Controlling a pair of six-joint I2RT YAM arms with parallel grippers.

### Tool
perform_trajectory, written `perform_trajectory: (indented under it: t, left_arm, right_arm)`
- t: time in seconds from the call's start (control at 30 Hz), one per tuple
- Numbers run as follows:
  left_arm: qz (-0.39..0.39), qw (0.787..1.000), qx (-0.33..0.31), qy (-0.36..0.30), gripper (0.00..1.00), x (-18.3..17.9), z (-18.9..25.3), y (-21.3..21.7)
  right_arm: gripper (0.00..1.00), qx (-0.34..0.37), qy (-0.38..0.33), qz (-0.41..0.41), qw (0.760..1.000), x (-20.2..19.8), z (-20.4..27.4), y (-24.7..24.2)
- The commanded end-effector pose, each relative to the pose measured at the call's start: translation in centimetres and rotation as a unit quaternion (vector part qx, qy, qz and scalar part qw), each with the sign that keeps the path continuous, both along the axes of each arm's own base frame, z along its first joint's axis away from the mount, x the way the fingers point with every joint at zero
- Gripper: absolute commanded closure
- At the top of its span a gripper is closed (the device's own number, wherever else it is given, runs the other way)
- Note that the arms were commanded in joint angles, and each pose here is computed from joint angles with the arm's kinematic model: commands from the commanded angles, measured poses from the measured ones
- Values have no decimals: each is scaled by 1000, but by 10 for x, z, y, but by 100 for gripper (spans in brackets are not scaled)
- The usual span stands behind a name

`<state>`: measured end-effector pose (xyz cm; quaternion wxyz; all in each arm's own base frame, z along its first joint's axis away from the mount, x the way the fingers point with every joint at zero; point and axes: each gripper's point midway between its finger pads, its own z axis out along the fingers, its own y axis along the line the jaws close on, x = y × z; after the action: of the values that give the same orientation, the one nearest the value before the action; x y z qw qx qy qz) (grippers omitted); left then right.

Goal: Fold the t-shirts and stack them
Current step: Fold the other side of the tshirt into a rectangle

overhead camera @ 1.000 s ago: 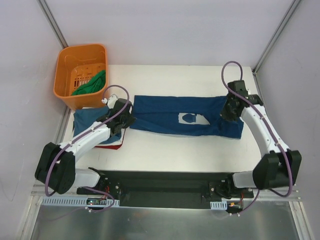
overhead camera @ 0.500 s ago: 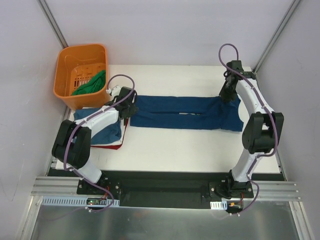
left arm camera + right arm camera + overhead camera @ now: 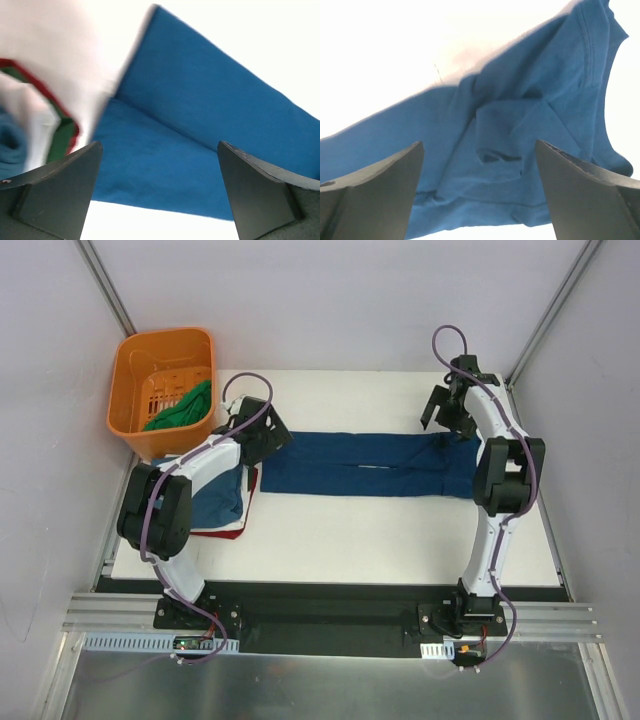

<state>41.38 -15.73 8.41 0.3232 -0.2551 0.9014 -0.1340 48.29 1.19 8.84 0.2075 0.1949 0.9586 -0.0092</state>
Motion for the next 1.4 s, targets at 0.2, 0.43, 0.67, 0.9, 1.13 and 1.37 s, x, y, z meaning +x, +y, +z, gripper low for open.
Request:
perform_trajectory:
  t: [0.2, 0.43, 0.67, 0.9, 1.13, 1.37]
  left_arm:
    - [-138, 988, -55, -51, 1, -42, 58, -65]
    - [-178, 982, -53, -43, 1, -96, 44, -62]
    - [-178, 983, -39, -29, 1, -119, 22, -46]
    - [-159, 987, -30, -8, 1, -124, 5, -38]
    - [-143, 989, -24, -15, 1, -122, 7, -33]
    - [-141, 989, -25, -23, 1, -128, 9, -28]
  right_arm:
    - [4, 78, -65, 32, 994, -76, 42, 27]
    - [4, 61, -22, 55, 996, -77, 14, 22]
    - [4, 36, 4, 70, 997, -49, -12, 16]
    - [3, 53, 24, 53, 997, -42, -31, 21]
    - [4, 148, -15, 37, 988, -23, -23, 57]
    - [4, 278, -143, 25, 950, 37, 32, 97]
